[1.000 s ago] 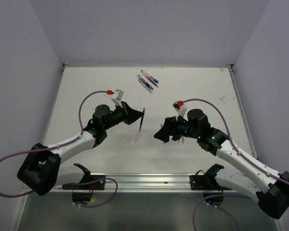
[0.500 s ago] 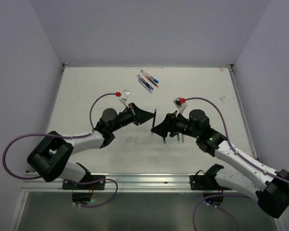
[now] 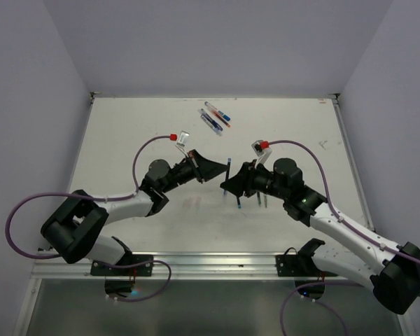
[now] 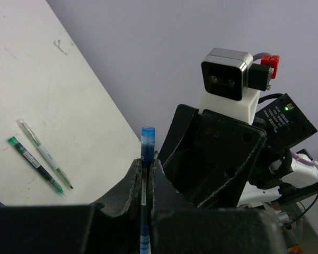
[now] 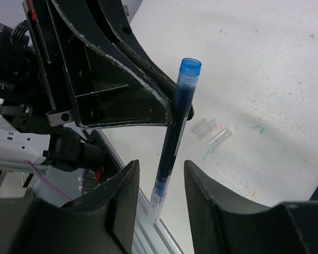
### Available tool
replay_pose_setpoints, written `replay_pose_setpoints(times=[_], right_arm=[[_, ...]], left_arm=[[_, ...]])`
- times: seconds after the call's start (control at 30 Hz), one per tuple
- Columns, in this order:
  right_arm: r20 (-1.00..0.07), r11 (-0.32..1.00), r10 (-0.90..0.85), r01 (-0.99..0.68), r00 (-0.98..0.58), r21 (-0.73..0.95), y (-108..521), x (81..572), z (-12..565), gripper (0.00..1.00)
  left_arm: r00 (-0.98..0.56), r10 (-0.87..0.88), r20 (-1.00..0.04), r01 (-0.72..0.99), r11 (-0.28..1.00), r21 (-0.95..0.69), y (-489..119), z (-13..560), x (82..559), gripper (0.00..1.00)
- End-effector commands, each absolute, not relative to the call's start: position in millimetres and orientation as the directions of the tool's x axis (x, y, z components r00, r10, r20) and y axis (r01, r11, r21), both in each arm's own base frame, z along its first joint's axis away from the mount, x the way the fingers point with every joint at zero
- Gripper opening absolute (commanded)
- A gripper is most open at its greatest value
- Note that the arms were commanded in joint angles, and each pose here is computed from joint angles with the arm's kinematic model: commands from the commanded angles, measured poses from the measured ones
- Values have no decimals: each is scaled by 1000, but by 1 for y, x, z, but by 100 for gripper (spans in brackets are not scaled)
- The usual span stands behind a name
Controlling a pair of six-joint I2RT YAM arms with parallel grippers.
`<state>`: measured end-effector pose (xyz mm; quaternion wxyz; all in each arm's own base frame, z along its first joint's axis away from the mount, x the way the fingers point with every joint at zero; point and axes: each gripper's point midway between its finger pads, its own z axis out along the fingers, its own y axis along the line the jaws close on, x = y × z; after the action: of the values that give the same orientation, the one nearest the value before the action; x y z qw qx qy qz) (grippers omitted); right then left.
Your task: Open the pen caps
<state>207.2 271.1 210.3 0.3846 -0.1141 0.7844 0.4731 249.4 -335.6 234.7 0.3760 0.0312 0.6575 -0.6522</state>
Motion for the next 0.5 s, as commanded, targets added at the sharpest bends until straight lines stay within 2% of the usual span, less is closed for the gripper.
replay_pose_setpoints(times=[0.0,0.07,0.1,0.2,0.27,0.33,0.37,0.43,0.47], right_arm=[[-731,508,222,-563,-645,652,277,216,223,42],[-727,510,219,-559,-651,654,278,217,220,40],[-724,511,219,-556,-654,656,279,218,219,33],[-712,528,221,-533,-666,662,278,221,213,0],[-706,539,223,-518,-672,664,277,222,210,0],[-698,550,229,-502,-678,668,275,222,206,0],[-697,555,231,-497,-678,667,274,222,206,0],[-690,567,232,-481,-686,669,272,222,203,0],[-684,573,235,-470,-691,672,271,221,203,0]], left_arm=[[-698,-469,-541,578,76,-812,-338,259,241,0],[-698,-471,-540,583,65,-810,-339,263,240,0],[-699,-466,-542,586,60,-808,-341,264,240,0],[-703,-457,-545,588,57,-807,-342,263,239,0],[-687,-453,-568,609,67,-791,-341,264,238,2],[-653,-455,-606,640,97,-762,-338,264,238,18],[-632,-465,-620,653,111,-749,-334,269,236,33],[-579,-472,-665,642,239,-729,-325,255,249,44],[-547,-484,-683,653,264,-710,-318,263,248,53]])
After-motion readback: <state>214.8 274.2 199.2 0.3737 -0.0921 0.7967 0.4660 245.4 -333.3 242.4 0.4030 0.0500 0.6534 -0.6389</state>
